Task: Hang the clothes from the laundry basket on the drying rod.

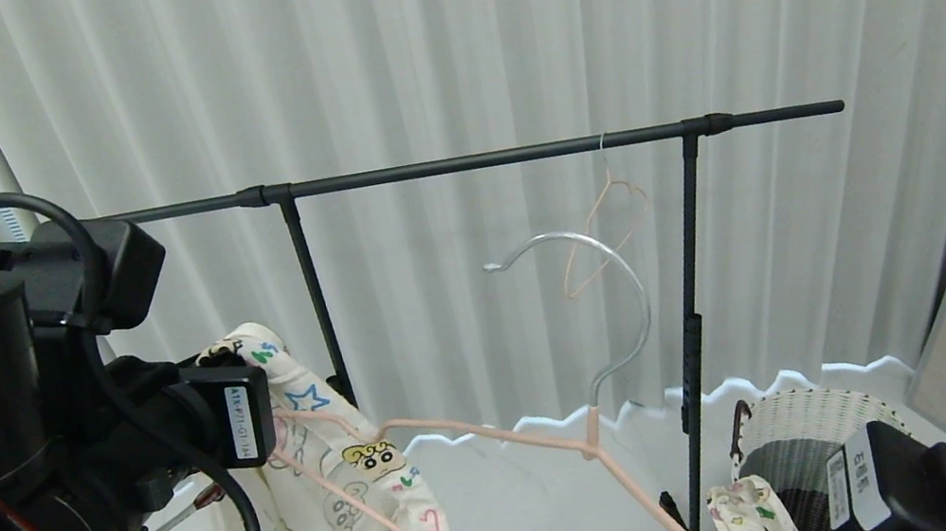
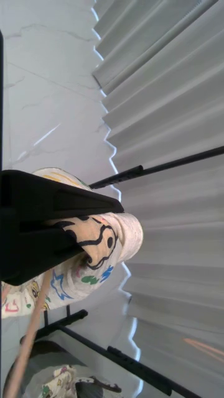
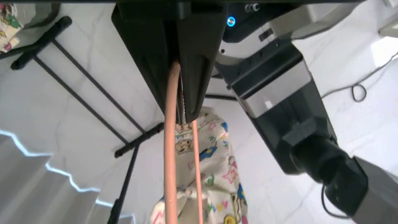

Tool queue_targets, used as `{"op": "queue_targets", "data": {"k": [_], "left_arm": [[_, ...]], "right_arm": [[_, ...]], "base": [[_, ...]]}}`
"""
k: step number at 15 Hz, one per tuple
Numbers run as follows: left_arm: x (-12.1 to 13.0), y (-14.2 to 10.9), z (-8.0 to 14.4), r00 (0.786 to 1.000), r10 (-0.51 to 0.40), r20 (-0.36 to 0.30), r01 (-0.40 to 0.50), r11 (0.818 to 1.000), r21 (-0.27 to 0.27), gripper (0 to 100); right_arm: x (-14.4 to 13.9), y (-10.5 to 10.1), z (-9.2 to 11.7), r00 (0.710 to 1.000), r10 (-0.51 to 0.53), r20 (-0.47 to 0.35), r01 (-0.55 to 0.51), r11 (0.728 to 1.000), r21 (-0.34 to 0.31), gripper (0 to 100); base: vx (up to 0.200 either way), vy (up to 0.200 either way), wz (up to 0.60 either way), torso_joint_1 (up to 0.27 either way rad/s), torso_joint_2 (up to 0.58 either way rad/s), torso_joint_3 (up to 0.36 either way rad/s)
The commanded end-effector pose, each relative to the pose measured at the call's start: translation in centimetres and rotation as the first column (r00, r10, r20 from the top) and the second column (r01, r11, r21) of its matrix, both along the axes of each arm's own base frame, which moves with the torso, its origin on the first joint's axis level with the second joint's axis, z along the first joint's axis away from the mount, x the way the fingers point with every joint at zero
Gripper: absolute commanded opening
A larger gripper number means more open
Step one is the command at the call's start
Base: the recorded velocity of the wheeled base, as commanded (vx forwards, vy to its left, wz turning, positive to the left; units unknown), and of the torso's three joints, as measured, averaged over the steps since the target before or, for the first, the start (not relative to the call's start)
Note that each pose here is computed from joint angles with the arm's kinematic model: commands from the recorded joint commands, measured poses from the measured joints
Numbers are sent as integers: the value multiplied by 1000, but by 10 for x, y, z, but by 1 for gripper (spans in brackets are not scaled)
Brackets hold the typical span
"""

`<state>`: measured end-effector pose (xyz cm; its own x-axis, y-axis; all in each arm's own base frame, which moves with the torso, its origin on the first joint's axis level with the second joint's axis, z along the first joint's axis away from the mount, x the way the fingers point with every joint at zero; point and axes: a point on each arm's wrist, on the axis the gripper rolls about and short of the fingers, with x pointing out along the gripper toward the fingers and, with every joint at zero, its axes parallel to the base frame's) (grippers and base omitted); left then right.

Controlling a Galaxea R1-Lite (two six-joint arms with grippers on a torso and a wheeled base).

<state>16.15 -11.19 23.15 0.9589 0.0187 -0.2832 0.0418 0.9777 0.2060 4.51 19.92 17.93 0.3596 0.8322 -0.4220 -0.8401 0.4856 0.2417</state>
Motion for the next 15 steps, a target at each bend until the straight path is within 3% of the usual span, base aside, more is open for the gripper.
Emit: {"op": "queue_targets", "data": {"k": [1, 7, 10, 15], "left_arm": [[1, 0, -1, 1000, 12, -1, -12, 1000, 6, 0], [0, 1, 0, 1000, 18, 6, -18, 1000, 4, 0], [-3, 0, 1, 1000, 3, 9, -3, 1000, 2, 0], [-20, -13, 5, 994, -105, 26, 105, 994, -1, 0]], "right_arm": [[-3, 2, -2, 1000, 12, -3, -12, 1000, -10, 0], [-9, 4, -3, 999, 38, -16, -38, 999, -9, 0], [2, 14, -3, 1000, -12, -5, 12, 1000, 12, 0], [5, 35, -4, 1000, -1, -2, 2, 999, 35, 0]], "base": [[0, 0, 0, 0, 0, 0], [0, 0, 0, 0, 0, 0], [0, 0, 0, 0, 0, 0], [0, 0, 0, 0, 0, 0]]}}
